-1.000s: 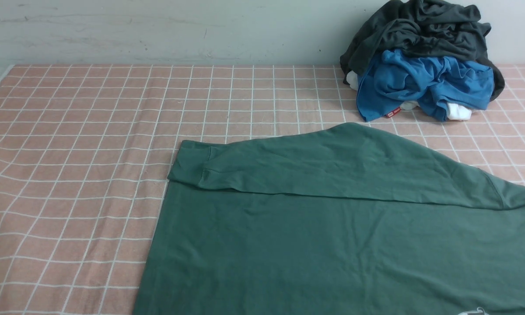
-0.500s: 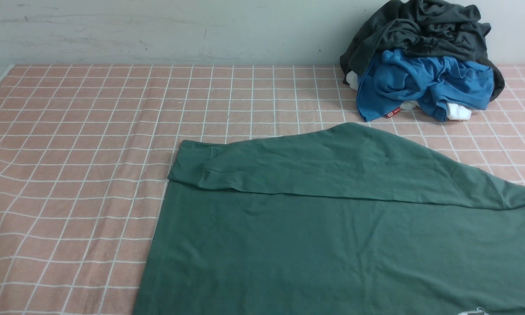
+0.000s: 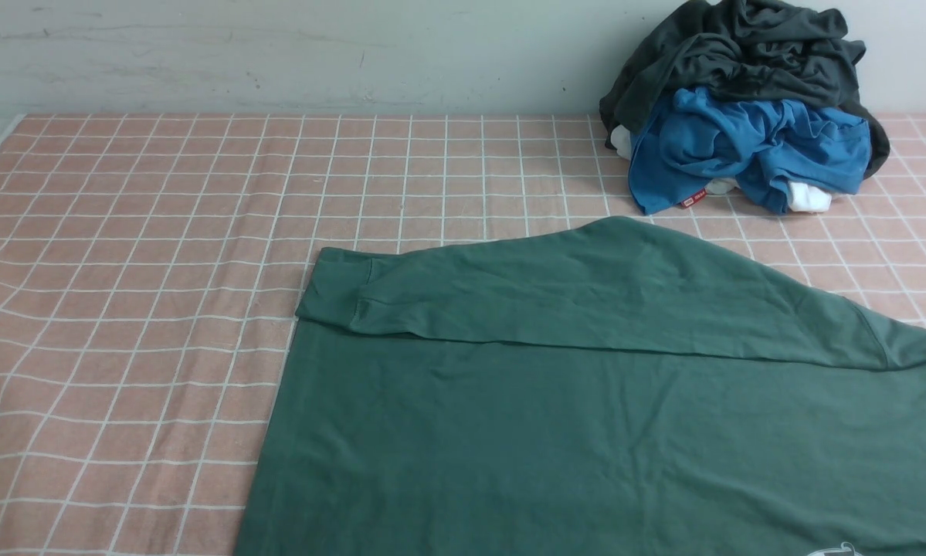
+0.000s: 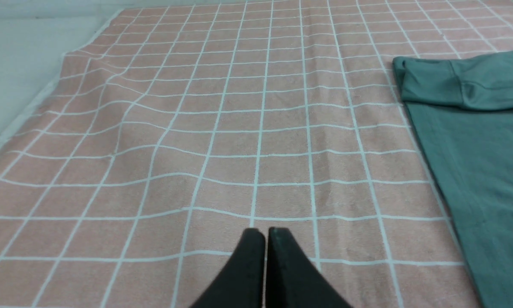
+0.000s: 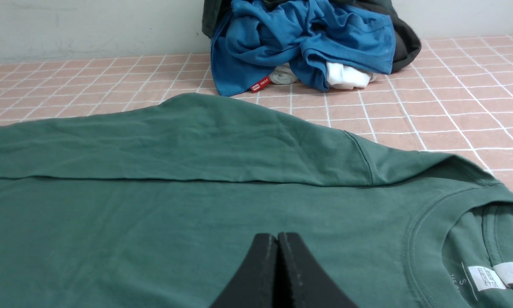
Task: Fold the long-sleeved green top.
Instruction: Use the left arm to clamp the cuff closest to it
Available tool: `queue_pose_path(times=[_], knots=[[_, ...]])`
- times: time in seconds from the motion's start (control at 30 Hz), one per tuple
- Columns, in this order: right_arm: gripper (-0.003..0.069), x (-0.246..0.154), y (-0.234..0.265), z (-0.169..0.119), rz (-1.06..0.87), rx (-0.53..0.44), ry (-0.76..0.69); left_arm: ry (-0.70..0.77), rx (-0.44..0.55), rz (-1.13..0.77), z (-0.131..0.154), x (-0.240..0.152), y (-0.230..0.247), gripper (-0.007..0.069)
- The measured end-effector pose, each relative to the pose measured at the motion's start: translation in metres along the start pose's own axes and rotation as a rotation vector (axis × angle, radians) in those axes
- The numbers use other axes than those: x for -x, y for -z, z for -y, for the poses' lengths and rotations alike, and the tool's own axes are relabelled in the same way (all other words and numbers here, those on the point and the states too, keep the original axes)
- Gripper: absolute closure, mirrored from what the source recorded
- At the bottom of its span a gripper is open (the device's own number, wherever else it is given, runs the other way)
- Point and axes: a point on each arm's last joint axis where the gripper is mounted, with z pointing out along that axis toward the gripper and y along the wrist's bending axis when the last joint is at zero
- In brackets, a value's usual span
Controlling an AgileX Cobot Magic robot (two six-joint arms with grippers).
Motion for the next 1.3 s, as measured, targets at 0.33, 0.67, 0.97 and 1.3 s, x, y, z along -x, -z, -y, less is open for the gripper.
queue_pose_path(times=[0.33,0.67,0.97,1.3], knots=[[0.0673,0.000,0.000,-0.003,-0.007,0.037,-0.174,0.405,-0.061,0.035,0.005,0.003,0.000,0.0628],[0.0673,0.006,0.002,-0.018,-0.046,0.207,-1.037,1.357,-0.250,0.030,0.015,0.014,0.002,0.0628],[0.0673,0.010,0.003,-0.017,0.001,0.207,-0.890,1.022,-0.280,0.089,0.016,0.037,0.013,0.0628],[0.0673,0.122,-0.006,-0.033,-0.161,0.153,-0.064,0.034,-0.328,-0.411,0.017,0.141,-0.003,0.0628]])
